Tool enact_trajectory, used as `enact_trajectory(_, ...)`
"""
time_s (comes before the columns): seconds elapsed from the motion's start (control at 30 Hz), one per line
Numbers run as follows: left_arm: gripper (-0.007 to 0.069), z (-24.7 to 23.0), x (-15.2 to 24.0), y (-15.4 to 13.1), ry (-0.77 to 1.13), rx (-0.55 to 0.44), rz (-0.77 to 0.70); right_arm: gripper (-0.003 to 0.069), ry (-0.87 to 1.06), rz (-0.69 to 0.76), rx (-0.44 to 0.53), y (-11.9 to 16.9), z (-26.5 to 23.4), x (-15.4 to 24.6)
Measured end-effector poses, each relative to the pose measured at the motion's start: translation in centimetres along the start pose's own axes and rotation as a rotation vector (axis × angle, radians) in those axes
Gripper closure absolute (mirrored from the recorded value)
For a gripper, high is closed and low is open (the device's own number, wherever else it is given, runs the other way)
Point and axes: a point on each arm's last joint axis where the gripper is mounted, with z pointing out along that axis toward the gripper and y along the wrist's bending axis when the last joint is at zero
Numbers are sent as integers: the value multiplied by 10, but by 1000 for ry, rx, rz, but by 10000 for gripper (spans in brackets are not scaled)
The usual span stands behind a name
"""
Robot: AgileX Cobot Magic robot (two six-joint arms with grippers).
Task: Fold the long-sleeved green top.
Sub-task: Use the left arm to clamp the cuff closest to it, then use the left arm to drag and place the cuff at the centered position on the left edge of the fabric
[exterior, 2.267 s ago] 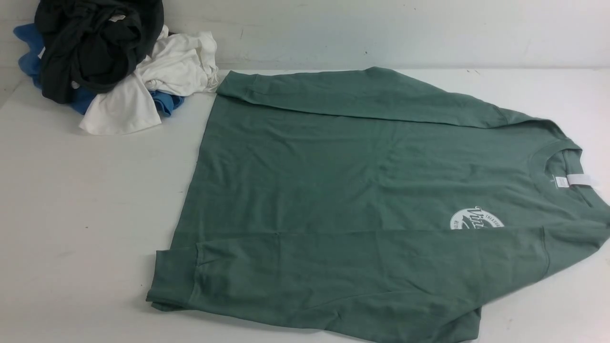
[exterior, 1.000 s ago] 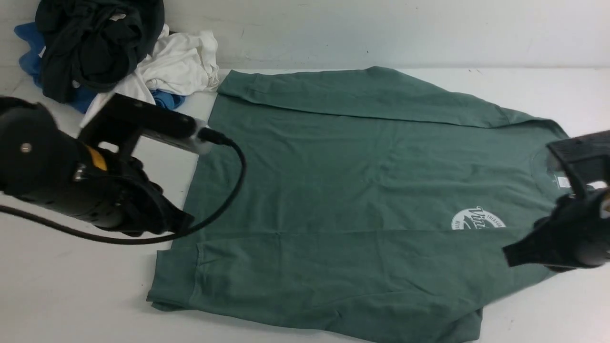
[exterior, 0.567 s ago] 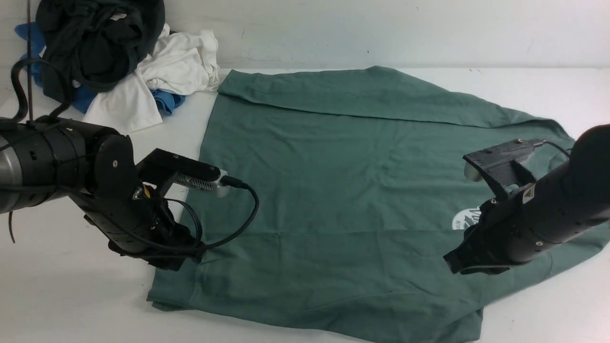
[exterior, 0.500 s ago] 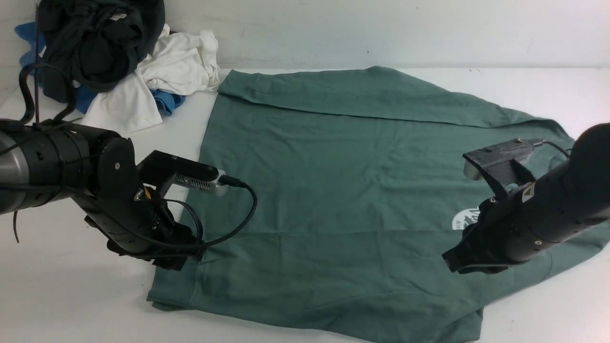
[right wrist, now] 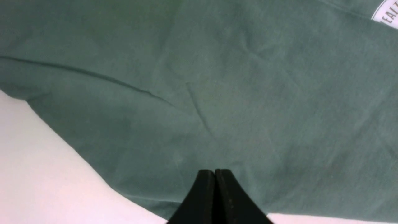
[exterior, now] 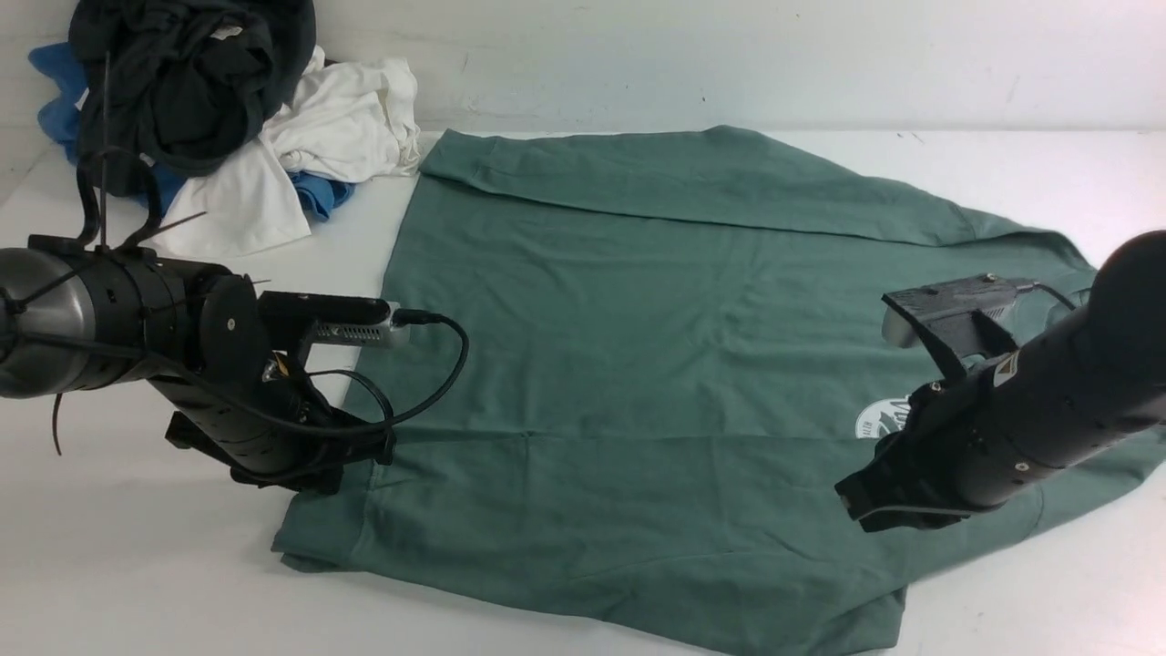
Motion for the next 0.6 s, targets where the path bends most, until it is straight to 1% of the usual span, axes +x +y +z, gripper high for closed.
enact_trajectory(0.03,548,0,0,0,3,0,0,669,0,0,0,0,0,0)
enact_trajectory(0.07,584,-2,-1,0,8,-3,5,669,1,0,0,0,0,0)
enact_trajectory(0.1,592,-4,0,0,15,-5,7,669,2,0,-1,0,0,0)
enact_trajectory(0.2,592,-16,2,0,51,-8,12,669,9,-17,-3,0,0,1)
enact_trajectory(0.4,592,-54,7,-1,56,-3,14,669,24,-85,-10,1,0,2)
enact_trajectory(0.5,592,-64,9,-2,53,0,18,669,26,-90,-11,1,0,2)
enact_trajectory(0.6,592,-90,0,-6,-16,35,55,669,26,-115,-10,1,0,2)
